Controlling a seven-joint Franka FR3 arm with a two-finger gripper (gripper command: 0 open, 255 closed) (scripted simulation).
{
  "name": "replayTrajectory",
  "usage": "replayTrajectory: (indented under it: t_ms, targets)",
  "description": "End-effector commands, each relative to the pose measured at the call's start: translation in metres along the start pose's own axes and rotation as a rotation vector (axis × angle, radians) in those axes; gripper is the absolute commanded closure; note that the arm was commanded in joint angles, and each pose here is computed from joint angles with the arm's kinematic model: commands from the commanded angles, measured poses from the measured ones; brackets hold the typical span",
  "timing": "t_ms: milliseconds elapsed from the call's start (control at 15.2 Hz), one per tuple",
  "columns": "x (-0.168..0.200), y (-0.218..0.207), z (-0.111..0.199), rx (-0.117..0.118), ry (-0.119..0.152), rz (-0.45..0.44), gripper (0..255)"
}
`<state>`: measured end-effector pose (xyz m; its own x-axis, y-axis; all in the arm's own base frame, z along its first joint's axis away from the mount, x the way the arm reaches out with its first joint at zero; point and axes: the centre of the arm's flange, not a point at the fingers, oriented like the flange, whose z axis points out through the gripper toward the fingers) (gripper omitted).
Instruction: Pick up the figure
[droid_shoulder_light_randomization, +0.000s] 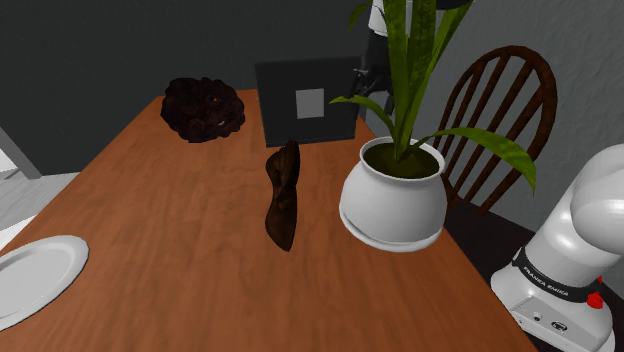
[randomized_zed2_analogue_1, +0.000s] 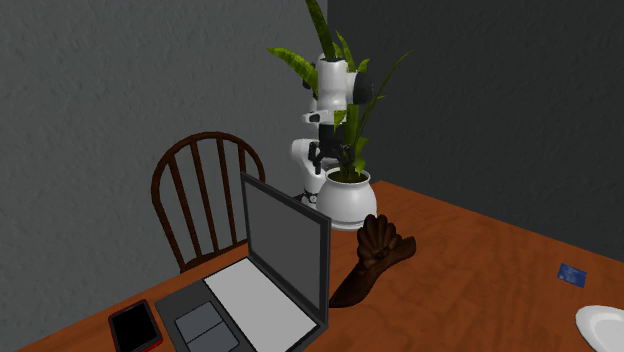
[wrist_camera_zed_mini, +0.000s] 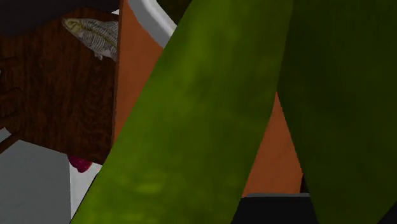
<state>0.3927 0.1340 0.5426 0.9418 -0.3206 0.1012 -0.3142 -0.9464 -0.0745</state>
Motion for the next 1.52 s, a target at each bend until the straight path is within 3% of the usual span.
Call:
replayTrajectory:
  t_ms: [0, 792, 1452]
  targets:
    - [0.006, -0.021, 0.011, -0.003, 0.017, 0.02, 0]
    - [0.055, -0.16, 0.066, -0.026, 0.114, 0.129, 0]
    - [0.051, -0.158, 0.106, -0.027, 0.115, 0.13, 0]
